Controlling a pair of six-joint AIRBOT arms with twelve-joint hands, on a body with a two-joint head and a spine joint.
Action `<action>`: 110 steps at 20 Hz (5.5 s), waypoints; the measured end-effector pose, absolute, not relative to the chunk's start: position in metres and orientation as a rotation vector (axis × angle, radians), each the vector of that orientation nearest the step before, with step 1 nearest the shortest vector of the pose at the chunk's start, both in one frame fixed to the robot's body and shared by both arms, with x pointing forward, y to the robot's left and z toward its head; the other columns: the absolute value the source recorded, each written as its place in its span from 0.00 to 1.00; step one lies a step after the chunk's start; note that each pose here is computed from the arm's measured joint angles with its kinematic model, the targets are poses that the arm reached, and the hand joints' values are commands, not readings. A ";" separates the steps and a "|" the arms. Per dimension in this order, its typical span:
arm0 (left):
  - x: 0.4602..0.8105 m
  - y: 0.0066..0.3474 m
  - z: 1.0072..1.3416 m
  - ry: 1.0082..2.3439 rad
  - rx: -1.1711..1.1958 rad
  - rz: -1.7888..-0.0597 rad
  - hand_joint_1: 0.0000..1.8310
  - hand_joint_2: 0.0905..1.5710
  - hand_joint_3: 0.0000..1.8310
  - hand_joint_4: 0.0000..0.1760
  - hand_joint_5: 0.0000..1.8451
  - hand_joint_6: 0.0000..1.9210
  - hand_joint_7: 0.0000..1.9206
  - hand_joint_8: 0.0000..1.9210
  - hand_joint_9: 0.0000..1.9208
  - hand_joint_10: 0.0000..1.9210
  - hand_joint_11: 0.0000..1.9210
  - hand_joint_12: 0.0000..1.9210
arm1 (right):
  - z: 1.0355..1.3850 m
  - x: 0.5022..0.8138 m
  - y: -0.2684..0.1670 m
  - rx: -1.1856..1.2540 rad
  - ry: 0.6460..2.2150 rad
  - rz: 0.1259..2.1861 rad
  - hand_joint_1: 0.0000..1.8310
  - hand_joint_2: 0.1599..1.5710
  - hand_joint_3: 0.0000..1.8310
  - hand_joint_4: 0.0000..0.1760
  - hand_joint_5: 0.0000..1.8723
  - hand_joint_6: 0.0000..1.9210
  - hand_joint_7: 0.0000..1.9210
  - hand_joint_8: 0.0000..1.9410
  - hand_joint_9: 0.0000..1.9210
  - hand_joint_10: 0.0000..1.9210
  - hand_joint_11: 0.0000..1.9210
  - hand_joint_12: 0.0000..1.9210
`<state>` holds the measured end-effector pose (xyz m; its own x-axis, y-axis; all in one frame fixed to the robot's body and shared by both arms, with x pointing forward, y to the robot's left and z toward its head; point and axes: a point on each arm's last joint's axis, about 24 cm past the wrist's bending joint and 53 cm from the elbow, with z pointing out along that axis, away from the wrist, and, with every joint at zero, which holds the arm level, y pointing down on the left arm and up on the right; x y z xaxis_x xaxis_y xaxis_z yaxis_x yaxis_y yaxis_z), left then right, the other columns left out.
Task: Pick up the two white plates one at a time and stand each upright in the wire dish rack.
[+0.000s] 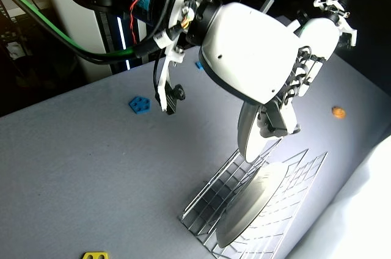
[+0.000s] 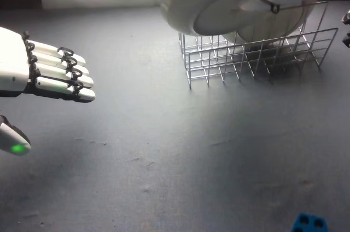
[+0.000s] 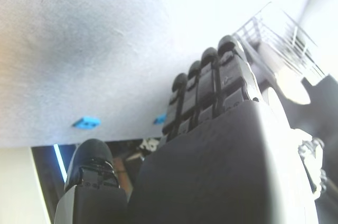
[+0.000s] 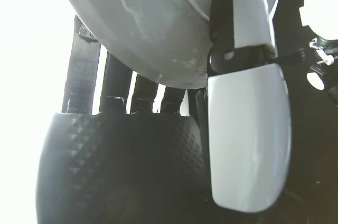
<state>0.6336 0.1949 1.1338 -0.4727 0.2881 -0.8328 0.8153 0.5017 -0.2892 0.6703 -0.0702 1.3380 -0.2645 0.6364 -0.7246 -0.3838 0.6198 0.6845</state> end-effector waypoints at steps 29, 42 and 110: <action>0.628 0.191 1.129 2.008 0.937 -0.906 0.00 0.71 0.00 0.00 0.00 0.00 0.01 0.00 0.00 0.00 0.00 0.00 | 1.321 0.711 -0.064 0.189 1.625 0.971 0.68 0.64 0.00 0.11 0.61 0.41 0.57 0.37 0.62 0.00 0.36 0.49; 0.627 0.191 1.128 2.009 0.939 -0.905 0.00 0.71 0.00 0.00 0.00 0.00 0.00 0.00 0.00 0.00 0.00 0.00 | 1.295 0.718 -0.061 0.152 1.656 0.915 0.67 0.66 0.00 0.12 0.57 0.47 0.54 0.42 0.61 0.00 0.36 0.49; 0.621 0.185 1.128 2.001 0.960 -0.929 0.00 0.71 0.00 0.00 0.01 0.00 0.01 0.00 0.00 0.00 0.00 0.00 | 1.278 0.718 -0.071 0.141 1.668 0.878 0.52 0.61 0.00 0.00 0.51 0.01 0.52 0.00 0.48 0.00 0.27 0.45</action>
<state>0.6212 0.1846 1.1284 -0.4641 0.3189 -0.8264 0.8370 0.4632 -0.2913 0.7178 -0.0711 1.2784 -0.3071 0.5278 -0.7919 -0.3542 0.7090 0.6099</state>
